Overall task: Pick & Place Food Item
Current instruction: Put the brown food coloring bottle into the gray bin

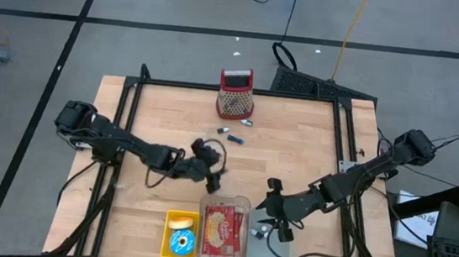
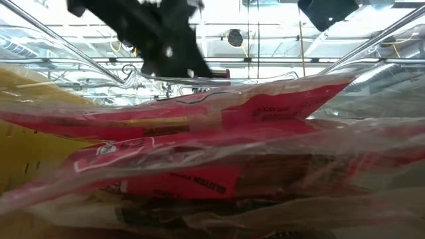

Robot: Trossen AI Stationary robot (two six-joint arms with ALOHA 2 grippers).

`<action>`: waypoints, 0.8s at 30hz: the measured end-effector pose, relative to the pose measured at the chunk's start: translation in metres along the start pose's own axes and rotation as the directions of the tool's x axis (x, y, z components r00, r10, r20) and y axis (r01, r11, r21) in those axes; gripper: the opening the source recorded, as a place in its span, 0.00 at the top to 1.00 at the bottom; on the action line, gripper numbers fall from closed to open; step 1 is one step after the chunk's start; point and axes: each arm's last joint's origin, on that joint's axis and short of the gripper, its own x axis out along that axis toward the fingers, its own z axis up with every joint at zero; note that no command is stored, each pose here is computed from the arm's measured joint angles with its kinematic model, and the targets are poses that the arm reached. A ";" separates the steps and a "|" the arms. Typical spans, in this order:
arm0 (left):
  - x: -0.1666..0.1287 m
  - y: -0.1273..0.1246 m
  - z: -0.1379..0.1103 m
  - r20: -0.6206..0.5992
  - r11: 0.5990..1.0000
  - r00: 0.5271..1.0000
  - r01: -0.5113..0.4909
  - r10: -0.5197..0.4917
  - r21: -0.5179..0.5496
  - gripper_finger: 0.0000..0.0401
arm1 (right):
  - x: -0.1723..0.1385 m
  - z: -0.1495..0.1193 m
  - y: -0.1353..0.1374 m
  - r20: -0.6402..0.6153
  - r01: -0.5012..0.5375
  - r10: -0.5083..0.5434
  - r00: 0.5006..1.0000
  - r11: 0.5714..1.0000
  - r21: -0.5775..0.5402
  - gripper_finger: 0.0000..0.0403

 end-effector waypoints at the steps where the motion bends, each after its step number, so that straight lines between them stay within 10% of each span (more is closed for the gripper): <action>1: 0.003 0.008 -0.001 -0.026 0.999 0.999 -0.044 0.044 -0.004 0.30 | -0.001 0.000 0.000 0.004 0.005 -0.005 1.000 1.000 -0.002 0.57; 6: 0.020 0.056 -0.002 -0.176 0.975 0.961 -0.220 0.213 -0.017 0.30 | 0.000 0.000 0.000 0.000 0.006 -0.006 1.000 1.000 -0.030 0.57; 24: 0.087 0.139 -0.014 -0.299 0.981 0.945 -0.170 0.134 -0.095 0.30 | 0.002 -0.002 -0.003 -0.013 0.012 -0.013 1.000 0.999 -0.052 0.58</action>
